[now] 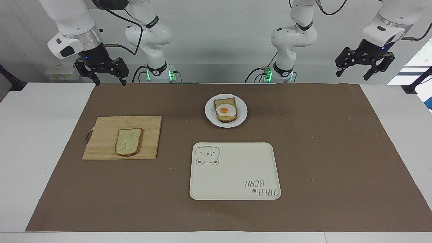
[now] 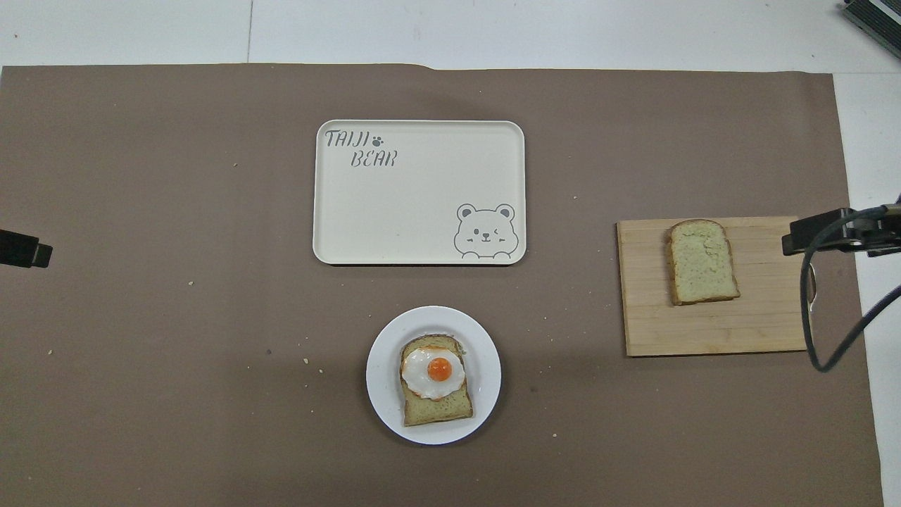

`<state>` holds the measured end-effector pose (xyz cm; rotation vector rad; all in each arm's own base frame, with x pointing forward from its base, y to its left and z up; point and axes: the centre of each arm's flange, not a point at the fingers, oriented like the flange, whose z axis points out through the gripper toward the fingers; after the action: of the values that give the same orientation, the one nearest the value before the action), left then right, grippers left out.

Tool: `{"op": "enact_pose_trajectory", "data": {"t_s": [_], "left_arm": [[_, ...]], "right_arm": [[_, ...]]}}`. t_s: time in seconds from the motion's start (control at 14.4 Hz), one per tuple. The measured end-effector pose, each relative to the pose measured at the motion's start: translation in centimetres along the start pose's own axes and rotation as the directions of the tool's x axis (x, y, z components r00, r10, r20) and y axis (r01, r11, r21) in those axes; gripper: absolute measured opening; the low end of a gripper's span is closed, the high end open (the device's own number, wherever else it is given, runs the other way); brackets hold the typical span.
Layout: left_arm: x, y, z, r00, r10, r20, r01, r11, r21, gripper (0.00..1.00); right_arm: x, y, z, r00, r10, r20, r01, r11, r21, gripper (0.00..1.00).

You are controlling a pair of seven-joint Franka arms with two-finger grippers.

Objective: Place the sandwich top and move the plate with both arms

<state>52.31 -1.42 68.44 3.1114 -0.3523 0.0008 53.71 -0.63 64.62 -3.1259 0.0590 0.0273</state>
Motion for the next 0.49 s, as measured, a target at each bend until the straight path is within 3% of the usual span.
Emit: {"op": "enact_pose_trajectory", "data": {"t_s": [0.21,0.49], "left_arm": [[-0.8,0.2,0.3,0.998,0.000,0.058,0.000,1.000,-0.012,1.00],[-1.0,0.2,0.3,0.998,0.000,0.064,0.000,1.000,-0.013,1.00]], "right_arm": [[0.4,0.4,-0.4,0.999,0.008,-0.040,-0.008,1.000,0.001,1.00],[1.0,2.3,-0.8,0.995,0.042,-0.093,-0.042,0.999,0.003,1.00]]}}
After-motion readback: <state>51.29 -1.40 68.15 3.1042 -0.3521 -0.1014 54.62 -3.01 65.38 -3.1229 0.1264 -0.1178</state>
